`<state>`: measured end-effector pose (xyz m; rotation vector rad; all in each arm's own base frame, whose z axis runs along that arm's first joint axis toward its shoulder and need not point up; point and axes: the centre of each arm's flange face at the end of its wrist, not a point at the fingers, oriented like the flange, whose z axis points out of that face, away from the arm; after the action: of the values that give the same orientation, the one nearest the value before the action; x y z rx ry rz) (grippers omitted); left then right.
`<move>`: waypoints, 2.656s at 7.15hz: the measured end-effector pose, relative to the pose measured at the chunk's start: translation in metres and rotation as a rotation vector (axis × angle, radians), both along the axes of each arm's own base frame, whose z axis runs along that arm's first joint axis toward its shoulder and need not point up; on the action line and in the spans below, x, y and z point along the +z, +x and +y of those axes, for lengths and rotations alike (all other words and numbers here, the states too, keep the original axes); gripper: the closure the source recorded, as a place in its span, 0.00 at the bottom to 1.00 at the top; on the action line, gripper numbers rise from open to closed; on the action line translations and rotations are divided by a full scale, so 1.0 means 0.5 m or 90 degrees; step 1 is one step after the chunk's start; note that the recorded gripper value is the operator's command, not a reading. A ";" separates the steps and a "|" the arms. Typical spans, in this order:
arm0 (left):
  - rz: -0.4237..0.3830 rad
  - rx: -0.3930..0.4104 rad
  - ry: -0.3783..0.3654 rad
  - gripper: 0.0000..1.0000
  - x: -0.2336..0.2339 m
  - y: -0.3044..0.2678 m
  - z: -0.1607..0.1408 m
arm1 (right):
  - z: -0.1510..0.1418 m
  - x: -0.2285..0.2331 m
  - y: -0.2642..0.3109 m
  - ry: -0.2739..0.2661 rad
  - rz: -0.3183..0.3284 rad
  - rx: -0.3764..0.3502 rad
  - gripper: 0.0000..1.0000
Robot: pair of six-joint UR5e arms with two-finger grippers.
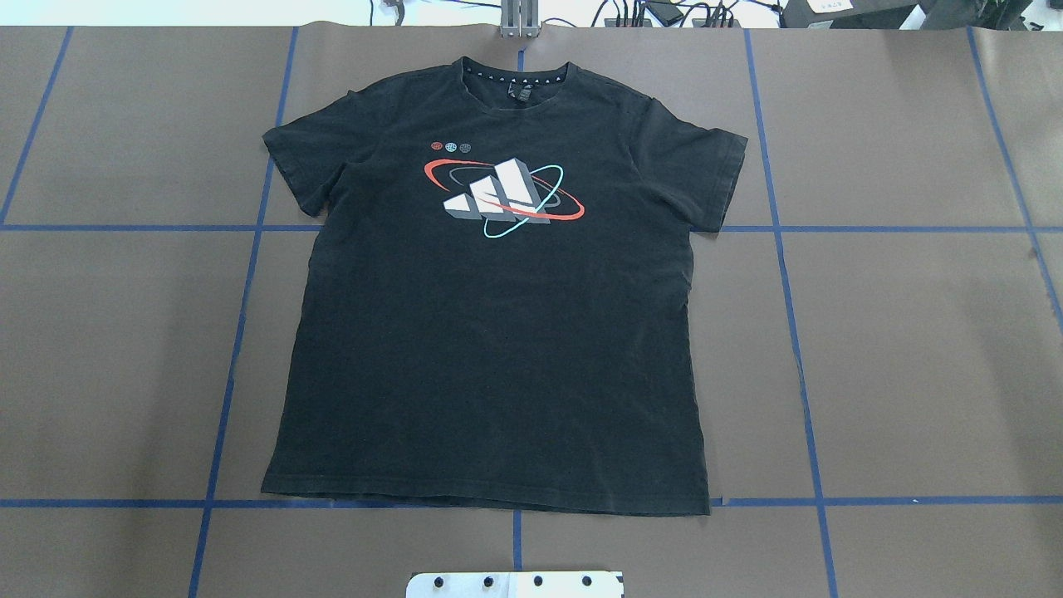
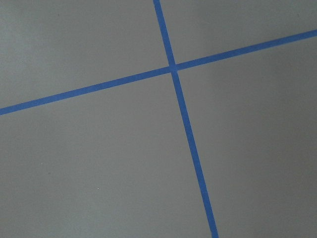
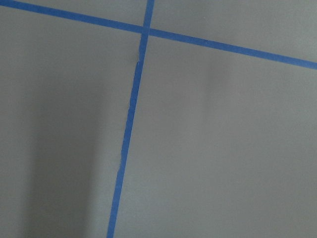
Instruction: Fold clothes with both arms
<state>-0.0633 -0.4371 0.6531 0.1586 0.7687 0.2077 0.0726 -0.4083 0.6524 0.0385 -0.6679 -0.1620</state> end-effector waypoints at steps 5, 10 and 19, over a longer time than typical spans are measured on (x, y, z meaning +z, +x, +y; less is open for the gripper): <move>-0.001 0.001 0.087 0.00 -0.053 0.001 -0.015 | -0.021 -0.063 -0.003 0.045 -0.005 -0.001 0.00; 0.001 -0.001 0.359 0.00 -0.221 0.000 -0.119 | -0.116 -0.190 -0.015 0.223 -0.027 0.016 0.00; 0.104 -0.019 0.418 0.00 -0.425 0.183 -0.245 | -0.426 -0.577 -0.541 0.156 -0.137 0.089 0.00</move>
<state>0.0280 -0.5594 0.4405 0.8157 0.8382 0.4176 -0.1977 -0.6212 0.3637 0.3416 -0.8544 -0.1046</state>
